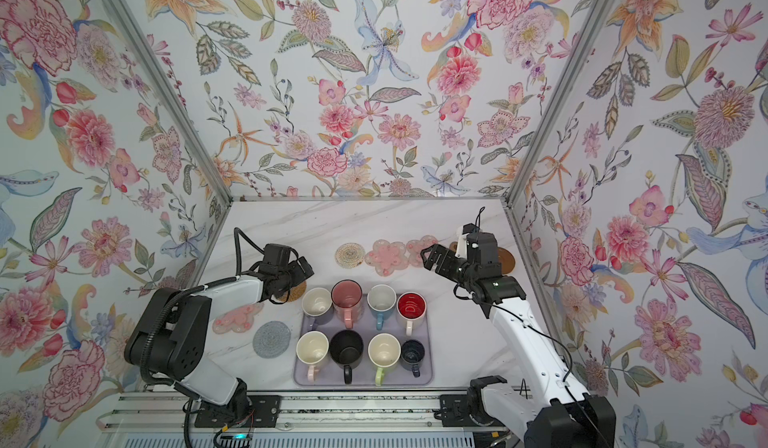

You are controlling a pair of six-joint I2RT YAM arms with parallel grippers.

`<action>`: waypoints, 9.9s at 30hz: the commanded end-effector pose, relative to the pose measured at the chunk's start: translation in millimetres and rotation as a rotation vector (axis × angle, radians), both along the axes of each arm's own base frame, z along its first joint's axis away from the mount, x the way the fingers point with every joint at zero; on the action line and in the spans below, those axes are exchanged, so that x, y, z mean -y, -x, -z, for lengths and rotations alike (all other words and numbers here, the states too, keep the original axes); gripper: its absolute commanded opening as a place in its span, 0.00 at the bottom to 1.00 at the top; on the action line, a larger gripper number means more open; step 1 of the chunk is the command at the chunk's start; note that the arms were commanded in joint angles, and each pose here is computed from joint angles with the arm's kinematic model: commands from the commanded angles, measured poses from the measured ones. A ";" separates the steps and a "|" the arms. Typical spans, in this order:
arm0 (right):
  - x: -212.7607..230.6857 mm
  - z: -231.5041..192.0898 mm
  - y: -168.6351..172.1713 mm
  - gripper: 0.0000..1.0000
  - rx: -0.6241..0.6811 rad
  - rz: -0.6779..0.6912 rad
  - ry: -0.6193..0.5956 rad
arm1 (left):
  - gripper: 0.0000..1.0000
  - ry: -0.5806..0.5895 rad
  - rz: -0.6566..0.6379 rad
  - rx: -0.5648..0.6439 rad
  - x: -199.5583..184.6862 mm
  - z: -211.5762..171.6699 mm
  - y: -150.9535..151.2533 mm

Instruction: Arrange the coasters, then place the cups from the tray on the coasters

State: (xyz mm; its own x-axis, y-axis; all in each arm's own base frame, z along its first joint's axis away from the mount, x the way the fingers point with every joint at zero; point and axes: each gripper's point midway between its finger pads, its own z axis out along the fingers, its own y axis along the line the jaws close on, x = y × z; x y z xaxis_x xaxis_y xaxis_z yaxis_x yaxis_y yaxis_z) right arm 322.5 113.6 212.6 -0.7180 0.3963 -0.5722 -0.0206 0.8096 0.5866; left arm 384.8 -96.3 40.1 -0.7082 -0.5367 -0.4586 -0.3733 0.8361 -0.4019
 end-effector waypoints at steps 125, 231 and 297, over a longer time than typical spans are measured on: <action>-2.7 -28.6 -0.3 0.99 0.141 -0.087 0.130 | 0.99 0.025 -0.518 -0.106 -145.9 -21.1 155.8; -1.1 -25.8 3.9 0.99 0.147 -0.077 0.141 | 0.99 0.072 -0.364 -0.065 -126.3 2.1 85.3; 9.8 -28.4 5.1 0.99 0.149 -0.056 0.135 | 0.99 -0.105 -0.351 -0.116 -203.9 8.4 63.2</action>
